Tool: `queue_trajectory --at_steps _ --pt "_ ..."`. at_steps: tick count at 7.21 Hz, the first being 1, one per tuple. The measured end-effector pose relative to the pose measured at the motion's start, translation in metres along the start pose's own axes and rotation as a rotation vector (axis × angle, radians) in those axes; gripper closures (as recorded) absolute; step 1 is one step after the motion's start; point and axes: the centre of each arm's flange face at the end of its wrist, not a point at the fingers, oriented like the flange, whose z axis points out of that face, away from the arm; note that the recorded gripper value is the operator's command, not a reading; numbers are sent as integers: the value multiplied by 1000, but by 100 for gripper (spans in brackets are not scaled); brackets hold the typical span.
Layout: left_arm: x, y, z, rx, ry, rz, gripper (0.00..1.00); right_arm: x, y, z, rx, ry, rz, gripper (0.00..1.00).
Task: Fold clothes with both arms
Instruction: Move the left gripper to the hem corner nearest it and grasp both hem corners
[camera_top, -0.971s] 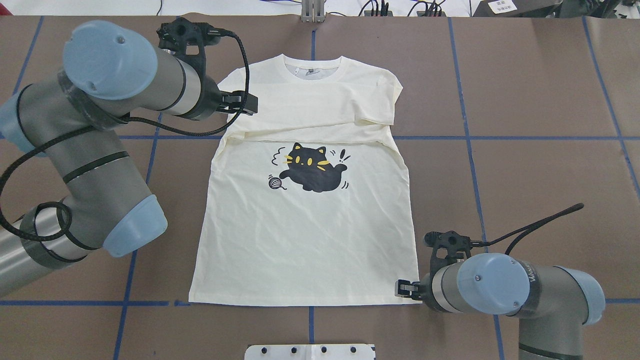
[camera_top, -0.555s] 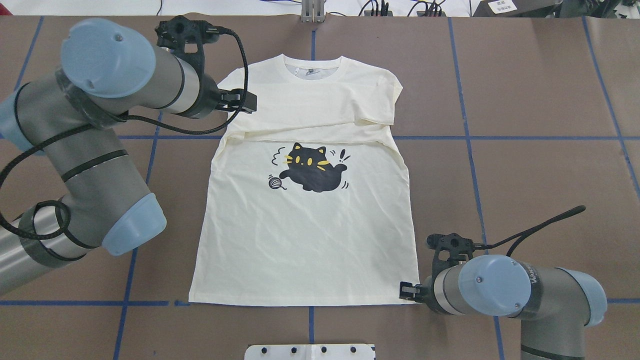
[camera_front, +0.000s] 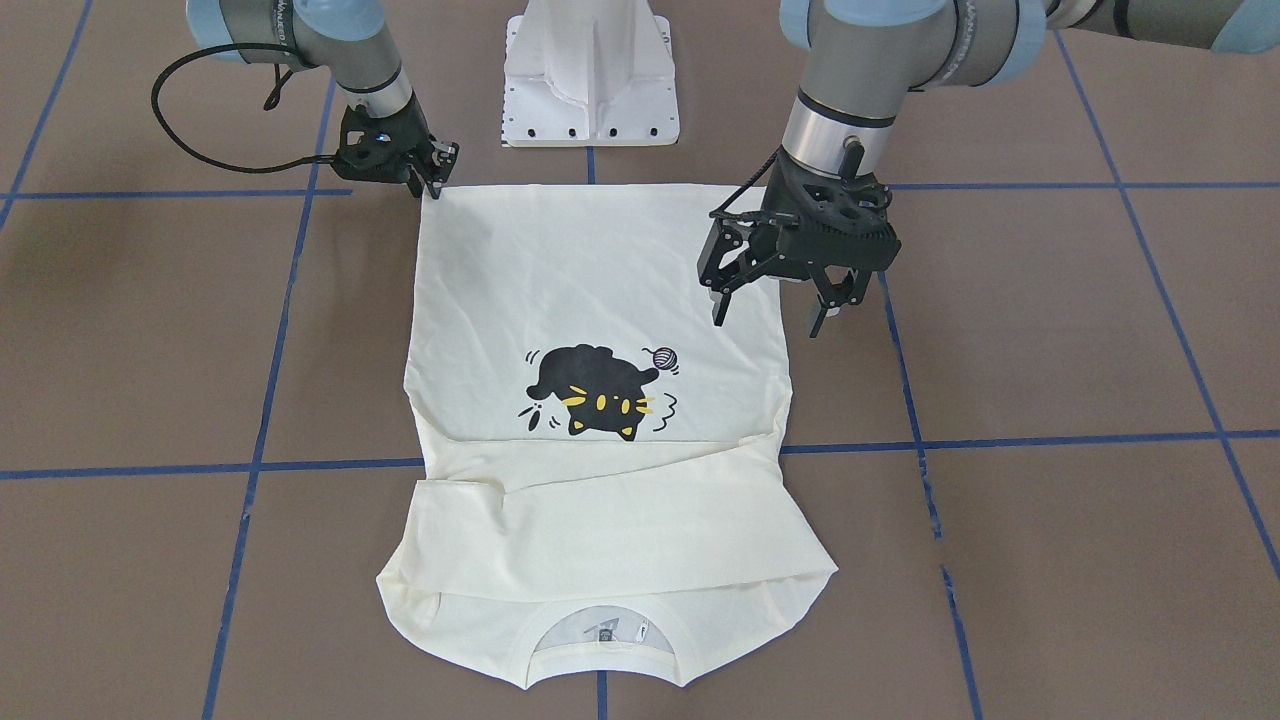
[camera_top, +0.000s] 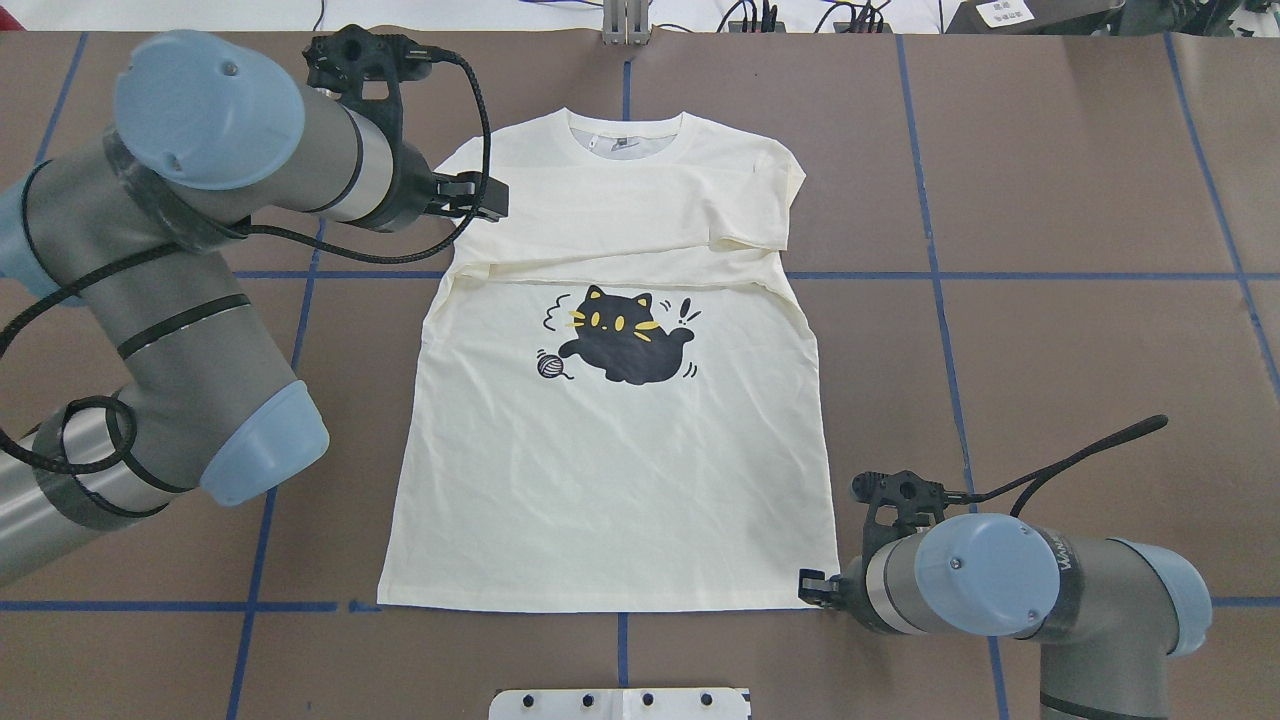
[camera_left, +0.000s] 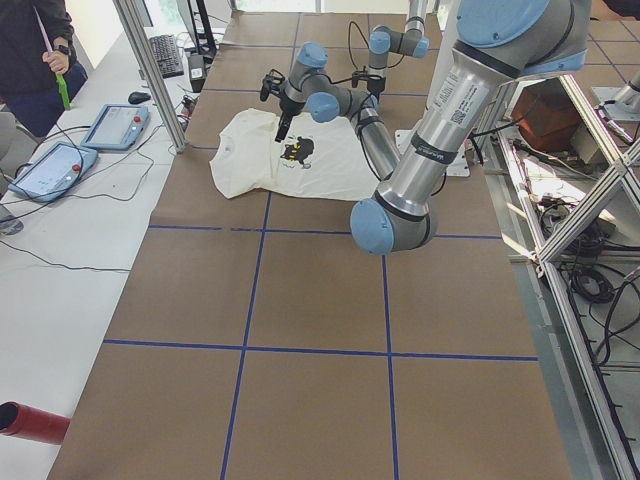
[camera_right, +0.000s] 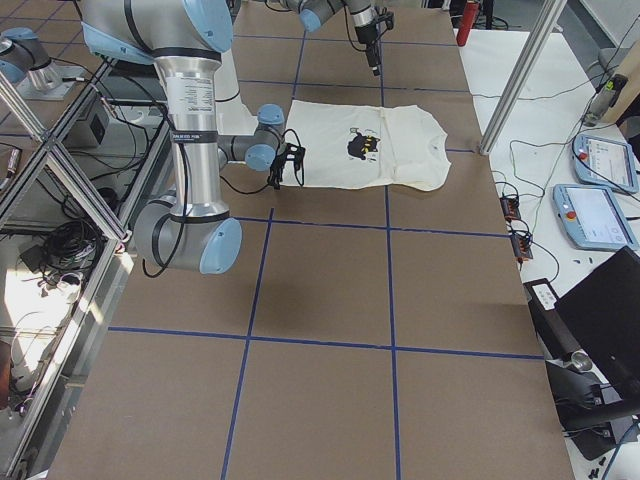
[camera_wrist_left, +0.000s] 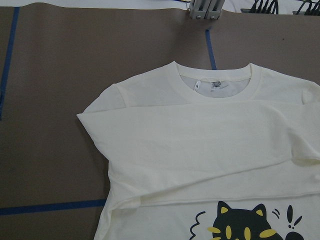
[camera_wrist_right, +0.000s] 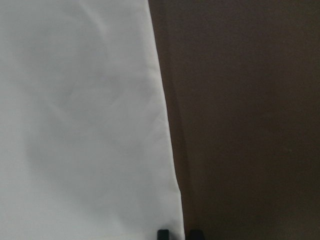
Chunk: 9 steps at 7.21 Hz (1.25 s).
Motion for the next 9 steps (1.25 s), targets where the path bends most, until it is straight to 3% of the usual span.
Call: queue_trajectory --at_steps 3,5,7,9 --pt "-2 0 2 -3 -6 -2 0 -3 -1 -8 6 -17 1 100" --pt "-23 18 11 -59 -28 -45 0 -9 -2 -31 19 -60 2 100" --pt "-47 64 10 -153 -13 -176 1 -14 -8 -55 32 -105 7 100" --pt "-52 134 13 -238 -28 -280 1 -15 -16 -69 41 -132 17 100"
